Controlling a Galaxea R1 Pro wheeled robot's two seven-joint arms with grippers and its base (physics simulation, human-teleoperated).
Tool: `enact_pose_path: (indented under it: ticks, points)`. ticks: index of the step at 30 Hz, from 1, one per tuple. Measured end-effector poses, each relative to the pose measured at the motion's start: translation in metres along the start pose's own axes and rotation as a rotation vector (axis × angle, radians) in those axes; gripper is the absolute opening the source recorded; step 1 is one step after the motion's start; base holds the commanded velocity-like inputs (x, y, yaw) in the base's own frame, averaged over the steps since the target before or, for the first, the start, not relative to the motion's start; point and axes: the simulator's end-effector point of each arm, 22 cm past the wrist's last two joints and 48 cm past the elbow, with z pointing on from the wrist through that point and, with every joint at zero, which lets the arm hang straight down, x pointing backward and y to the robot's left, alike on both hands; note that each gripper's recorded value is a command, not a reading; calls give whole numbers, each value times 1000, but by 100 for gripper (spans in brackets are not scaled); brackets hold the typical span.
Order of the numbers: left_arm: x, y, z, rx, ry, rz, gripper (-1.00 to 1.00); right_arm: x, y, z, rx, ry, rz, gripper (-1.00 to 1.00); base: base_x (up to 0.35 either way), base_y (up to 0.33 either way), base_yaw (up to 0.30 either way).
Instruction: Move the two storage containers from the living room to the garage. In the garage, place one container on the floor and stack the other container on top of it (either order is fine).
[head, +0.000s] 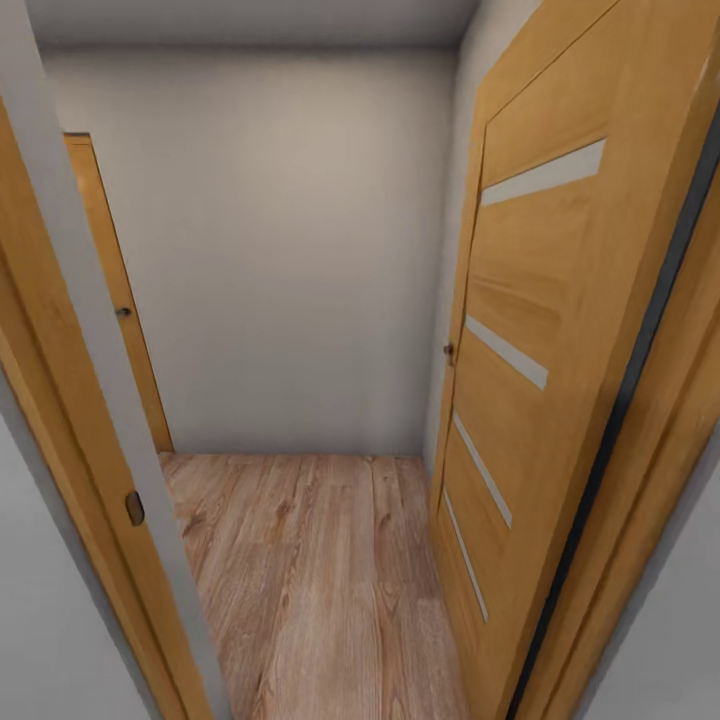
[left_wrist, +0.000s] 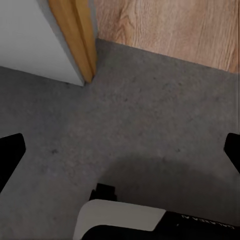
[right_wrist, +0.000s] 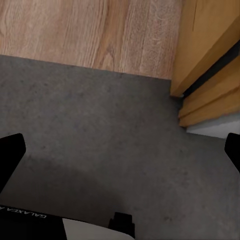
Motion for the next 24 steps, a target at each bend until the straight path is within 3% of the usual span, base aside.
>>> enact_pose_path:
  ticks: [12, 24]
  points:
    - [-4, 0, 0, 4, -13, 0, 100, 0, -2, 0, 7, 0, 0, 100, 14, 0, 0]
    - [-4, 4, 0, -2, -11, 3, 100, 0, 0, 0, 1, -1, 1, 100, 200, 0, 0]
